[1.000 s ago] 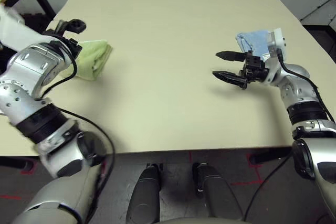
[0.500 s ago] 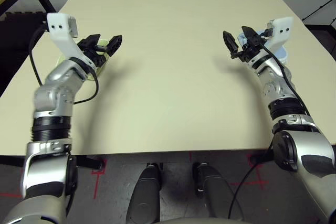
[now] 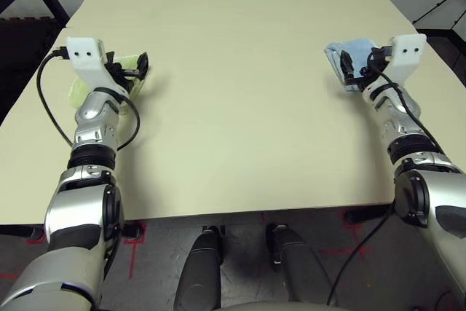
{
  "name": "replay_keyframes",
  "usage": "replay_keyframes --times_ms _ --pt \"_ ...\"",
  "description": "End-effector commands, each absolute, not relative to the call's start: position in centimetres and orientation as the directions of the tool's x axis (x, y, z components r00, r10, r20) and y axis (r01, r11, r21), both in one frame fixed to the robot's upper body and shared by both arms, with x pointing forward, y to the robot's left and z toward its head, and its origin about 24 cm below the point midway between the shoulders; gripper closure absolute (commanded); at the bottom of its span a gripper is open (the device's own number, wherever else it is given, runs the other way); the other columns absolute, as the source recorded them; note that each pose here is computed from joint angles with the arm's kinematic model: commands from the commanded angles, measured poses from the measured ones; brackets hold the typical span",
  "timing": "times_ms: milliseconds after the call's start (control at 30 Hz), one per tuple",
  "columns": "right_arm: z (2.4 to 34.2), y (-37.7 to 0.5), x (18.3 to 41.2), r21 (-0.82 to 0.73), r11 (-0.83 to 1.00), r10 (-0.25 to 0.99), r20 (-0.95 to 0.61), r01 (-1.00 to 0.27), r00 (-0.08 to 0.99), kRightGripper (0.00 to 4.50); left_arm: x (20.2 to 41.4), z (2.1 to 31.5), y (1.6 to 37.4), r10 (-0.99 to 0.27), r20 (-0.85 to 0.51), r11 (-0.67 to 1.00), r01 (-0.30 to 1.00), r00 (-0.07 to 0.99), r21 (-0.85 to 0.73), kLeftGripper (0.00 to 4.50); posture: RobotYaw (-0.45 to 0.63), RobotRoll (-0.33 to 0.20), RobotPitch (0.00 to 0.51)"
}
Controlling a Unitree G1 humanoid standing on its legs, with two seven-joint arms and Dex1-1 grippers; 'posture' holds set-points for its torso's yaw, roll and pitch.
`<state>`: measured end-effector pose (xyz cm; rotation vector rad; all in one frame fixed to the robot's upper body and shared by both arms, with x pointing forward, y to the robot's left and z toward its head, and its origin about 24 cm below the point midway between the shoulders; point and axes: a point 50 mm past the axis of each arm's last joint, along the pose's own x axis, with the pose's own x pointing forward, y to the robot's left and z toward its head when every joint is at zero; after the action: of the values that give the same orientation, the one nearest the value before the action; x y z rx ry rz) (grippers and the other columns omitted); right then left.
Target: Fold the towel and set it aside.
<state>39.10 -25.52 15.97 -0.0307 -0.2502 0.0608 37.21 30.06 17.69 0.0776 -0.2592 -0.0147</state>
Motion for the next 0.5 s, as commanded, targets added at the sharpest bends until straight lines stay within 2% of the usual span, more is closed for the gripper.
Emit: replay_keyframes --times_ms 33,200,500 --pt "15.1 -26.0 38.6 -0.003 0.996 0.092 0.246 -0.095 0.965 0.00 36.5 16.6 30.5 -0.077 0.243 0.995 0.059 0.967 0.078 0.02 -0.05 0.000 0.143" --pt "14.5 -25.6 38.4 0.011 0.984 0.169 0.237 -0.177 0.957 0.00 35.8 15.4 31.4 -0.057 0.216 0.997 0.043 0.975 0.066 0.02 -0.06 0.000 0.137" --pt "14.3 -26.0 38.4 0.053 0.994 0.079 0.238 -0.094 0.968 0.00 34.8 15.1 33.6 0.166 0.243 0.982 -0.183 0.956 0.046 0.02 -0.04 0.000 0.130"
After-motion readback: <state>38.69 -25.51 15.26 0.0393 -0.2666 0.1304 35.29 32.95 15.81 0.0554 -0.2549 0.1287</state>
